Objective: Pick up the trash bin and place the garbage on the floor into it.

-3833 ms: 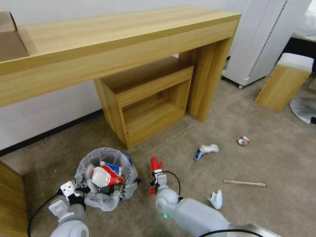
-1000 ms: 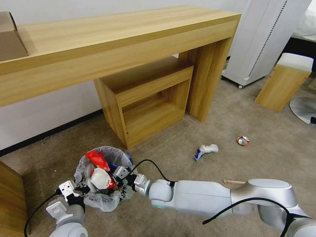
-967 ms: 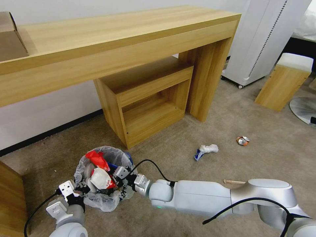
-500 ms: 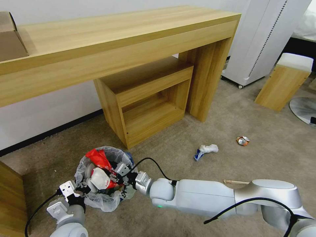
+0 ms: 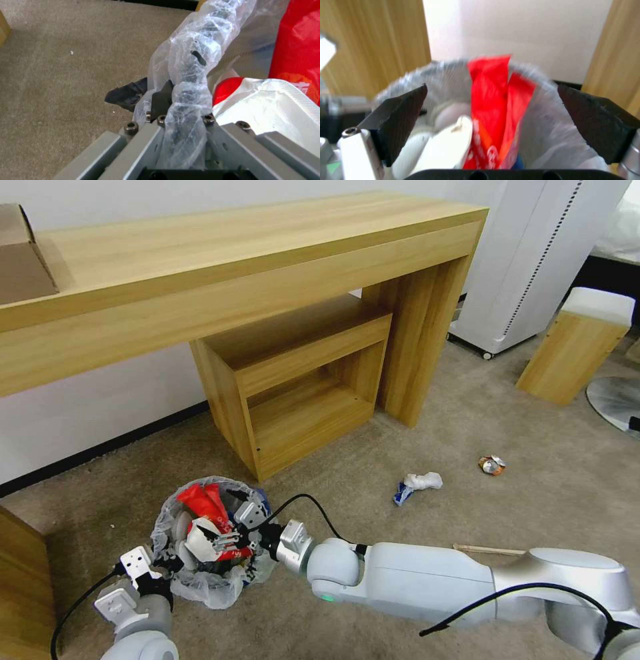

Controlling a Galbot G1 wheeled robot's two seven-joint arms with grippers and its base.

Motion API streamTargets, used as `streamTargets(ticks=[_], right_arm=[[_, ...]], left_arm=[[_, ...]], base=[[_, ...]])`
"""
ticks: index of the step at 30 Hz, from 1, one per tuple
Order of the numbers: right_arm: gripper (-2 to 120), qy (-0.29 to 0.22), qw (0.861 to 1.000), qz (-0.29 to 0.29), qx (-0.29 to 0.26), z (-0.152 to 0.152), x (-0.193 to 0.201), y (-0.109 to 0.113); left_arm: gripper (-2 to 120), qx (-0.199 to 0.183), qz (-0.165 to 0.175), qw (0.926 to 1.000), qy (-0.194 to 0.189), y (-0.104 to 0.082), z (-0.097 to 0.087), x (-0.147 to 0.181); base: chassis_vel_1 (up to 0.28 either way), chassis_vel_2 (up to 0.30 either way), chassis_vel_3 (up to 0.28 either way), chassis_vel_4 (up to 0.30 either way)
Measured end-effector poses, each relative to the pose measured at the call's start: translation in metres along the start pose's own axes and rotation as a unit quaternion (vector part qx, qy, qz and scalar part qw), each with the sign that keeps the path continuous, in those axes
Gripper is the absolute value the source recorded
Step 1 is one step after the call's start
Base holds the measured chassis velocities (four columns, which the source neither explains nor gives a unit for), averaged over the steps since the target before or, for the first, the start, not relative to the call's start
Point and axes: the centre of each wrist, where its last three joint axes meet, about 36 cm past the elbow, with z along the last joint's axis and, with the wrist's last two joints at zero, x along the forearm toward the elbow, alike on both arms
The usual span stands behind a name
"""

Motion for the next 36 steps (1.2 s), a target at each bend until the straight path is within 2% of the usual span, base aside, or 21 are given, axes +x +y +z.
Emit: streamTargets(ticks=[16, 18, 20, 23, 24, 26, 28, 30, 32, 36], right_arm=[[100, -0.046, 0.997, 0.035, -0.051, -0.036, 0.006, -0.011], [100, -0.066, 0.994, 0.052, -0.067, -0.051, 0.007, -0.018], [100, -0.069, 0.994, 0.055, -0.069, -0.053, 0.008, -0.02], [100, -0.088, 0.988, 0.1, -0.077, -0.068, 0.022, -0.049], [100, -0.088, 0.988, 0.1, -0.077, -0.068, 0.022, -0.049], [100, -0.104, 0.979, 0.157, -0.075, -0.077, 0.042, -0.081], [100, -0.105, 0.978, 0.164, -0.075, -0.078, 0.045, -0.085], [100, -0.117, 0.968, 0.209, -0.068, -0.084, 0.066, -0.108], [100, -0.118, 0.967, 0.216, -0.068, -0.084, 0.069, -0.11], [100, -0.12, 0.948, 0.291, -0.055, -0.082, 0.096, -0.129]], left_arm=[[0, 0.001, 0.0, 1.0, 0.002, 0.0, 0.001, -0.001], [0, 0.001, -0.002, 1.0, 0.0, 0.001, -0.001, 0.0], [0, 0.001, -0.002, 1.0, -0.001, 0.002, -0.001, 0.0], [0, 0.002, -0.003, 1.0, -0.005, 0.003, -0.005, 0.001], [0, 0.002, -0.003, 1.0, -0.005, 0.003, -0.005, 0.001], [0, 0.001, 0.0, 1.0, -0.005, 0.003, -0.005, 0.001], [0, 0.001, 0.0, 1.0, -0.005, 0.003, -0.005, 0.001], [0, 0.0, 0.002, 1.0, -0.004, 0.002, -0.005, 0.001], [0, -0.001, 0.002, 1.0, -0.004, 0.002, -0.005, 0.001], [0, -0.005, 0.001, 1.0, -0.006, 0.005, -0.007, 0.005]], base=[[0.0, 0.0, 0.0, 0.0], [0.0, 0.0, 0.0, 0.0], [0.0, 0.0, 0.0, 0.0], [0.0, 0.0, 0.0, 0.0], [0.0, 0.0, 0.0, 0.0], [0.0, 0.0, 0.0, 0.0], [0.0, 0.0, 0.0, 0.0], [0.0, 0.0, 0.0, 0.0], [0.0, 0.0, 0.0, 0.0], [0.0, 0.0, 0.0, 0.0]])
